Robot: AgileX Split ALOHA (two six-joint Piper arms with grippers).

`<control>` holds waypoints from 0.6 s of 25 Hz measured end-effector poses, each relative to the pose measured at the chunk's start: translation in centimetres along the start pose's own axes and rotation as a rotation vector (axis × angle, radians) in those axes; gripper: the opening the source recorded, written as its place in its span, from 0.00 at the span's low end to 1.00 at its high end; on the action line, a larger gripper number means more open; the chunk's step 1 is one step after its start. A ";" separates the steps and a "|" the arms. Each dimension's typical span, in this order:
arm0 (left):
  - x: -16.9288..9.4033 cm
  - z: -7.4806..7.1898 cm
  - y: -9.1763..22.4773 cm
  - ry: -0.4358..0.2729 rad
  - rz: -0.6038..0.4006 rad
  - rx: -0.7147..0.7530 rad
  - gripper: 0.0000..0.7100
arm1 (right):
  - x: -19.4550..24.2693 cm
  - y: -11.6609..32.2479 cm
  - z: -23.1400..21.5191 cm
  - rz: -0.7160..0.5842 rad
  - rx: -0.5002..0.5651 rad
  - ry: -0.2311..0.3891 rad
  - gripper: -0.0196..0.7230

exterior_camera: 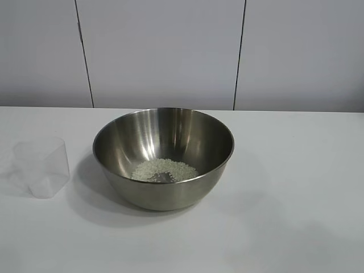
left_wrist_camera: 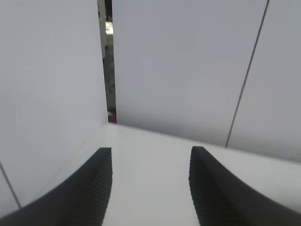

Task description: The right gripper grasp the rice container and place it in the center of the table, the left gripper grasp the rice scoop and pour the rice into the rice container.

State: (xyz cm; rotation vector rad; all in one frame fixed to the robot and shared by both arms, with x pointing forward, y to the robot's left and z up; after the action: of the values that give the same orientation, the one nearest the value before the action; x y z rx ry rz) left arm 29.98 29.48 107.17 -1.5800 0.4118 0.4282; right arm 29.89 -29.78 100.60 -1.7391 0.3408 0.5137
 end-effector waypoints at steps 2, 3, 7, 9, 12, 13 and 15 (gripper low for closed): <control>-0.5 -0.1 1.2 0.005 0.037 0.004 0.52 | 0.0 0.0 0.0 0.000 0.000 0.000 0.45; -0.8 -0.1 1.6 0.006 0.044 0.002 0.52 | 0.0 0.0 0.0 0.000 0.000 0.000 0.45; -1.6 -0.2 2.7 0.005 -0.001 -0.034 0.52 | 0.0 0.0 0.0 0.000 0.000 0.000 0.45; -1.5 -0.1 3.7 0.000 -0.008 -0.050 0.52 | 0.0 0.0 0.0 0.000 0.000 0.000 0.45; -0.8 0.1 4.9 -0.005 -0.003 -0.052 0.52 | 0.0 0.0 0.0 0.000 0.000 0.000 0.45; -0.5 0.1 5.1 -0.008 0.006 -0.051 0.52 | 0.0 0.0 0.0 0.000 0.000 0.000 0.45; 0.0 0.2 5.4 -0.011 0.016 -0.043 0.52 | 0.0 0.0 0.0 0.000 0.000 0.000 0.45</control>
State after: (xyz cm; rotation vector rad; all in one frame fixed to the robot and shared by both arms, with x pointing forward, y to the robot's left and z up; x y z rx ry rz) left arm 27.20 29.43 102.53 -1.6166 0.4091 0.4607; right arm 29.89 -29.78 100.60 -1.7391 0.3408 0.5137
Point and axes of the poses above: a point on each arm's last joint axis where the gripper is mounted, x pointing out along that axis toward the gripper, z along the wrist's bending axis when the last joint is at zero, y = z × x, the point moved 7 cm from there along x, pointing out along that axis toward the gripper, and after that the axes turned 7 degrees about -x, right-handed, at the moved point
